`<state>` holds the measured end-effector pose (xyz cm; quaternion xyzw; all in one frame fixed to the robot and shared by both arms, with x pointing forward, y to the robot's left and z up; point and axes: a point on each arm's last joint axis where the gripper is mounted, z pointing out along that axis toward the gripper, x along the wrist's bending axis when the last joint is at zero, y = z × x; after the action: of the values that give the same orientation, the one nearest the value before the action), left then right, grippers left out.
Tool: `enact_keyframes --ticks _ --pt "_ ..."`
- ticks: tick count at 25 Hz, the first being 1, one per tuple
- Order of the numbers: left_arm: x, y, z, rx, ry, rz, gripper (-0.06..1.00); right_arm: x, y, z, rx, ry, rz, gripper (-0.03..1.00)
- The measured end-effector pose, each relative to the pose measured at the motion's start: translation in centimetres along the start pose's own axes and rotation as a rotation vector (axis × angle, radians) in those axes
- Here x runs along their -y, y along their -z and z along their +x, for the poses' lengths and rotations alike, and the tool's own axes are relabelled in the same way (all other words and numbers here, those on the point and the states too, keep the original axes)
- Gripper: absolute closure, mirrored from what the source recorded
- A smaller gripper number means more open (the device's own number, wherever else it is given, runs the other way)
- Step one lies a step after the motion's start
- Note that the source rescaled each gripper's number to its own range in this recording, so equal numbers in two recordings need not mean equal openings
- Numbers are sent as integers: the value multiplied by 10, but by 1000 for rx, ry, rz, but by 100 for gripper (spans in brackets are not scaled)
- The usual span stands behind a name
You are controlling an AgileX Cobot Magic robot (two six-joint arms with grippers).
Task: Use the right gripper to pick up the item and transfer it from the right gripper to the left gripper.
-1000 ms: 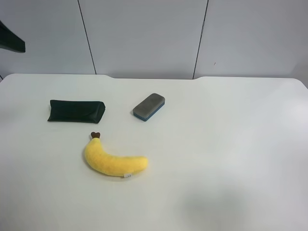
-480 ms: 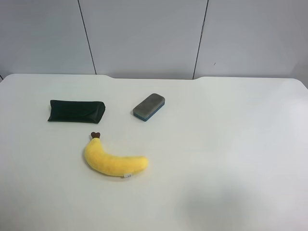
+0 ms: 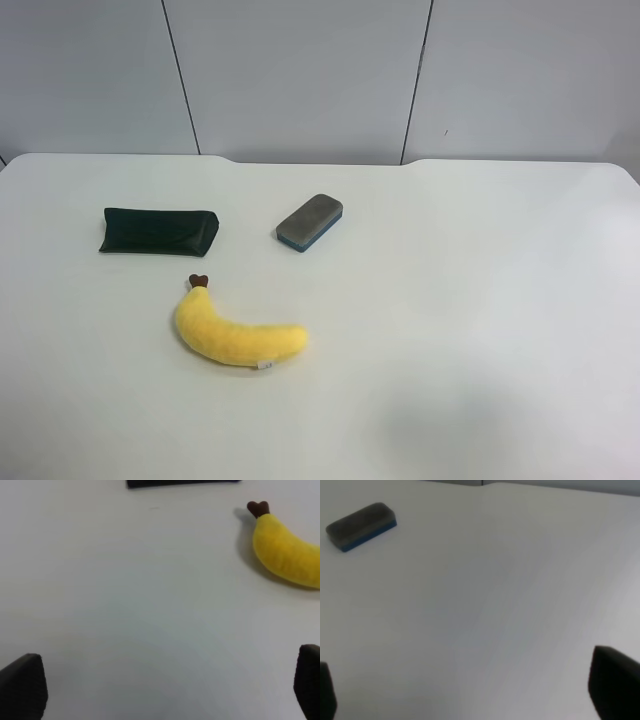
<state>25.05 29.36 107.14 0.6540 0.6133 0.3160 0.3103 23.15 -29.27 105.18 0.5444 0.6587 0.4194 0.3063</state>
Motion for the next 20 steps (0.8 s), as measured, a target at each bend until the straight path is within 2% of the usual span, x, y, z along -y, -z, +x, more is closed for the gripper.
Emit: enact_keyframes --ticks 8,20 --pt "18 0 -1 -30 28 -141 -6 0 0 0 0 0 0 -3" --pt "20 -1 1 -47 23 -151 -6 0 0 0 0 0 0 -3"
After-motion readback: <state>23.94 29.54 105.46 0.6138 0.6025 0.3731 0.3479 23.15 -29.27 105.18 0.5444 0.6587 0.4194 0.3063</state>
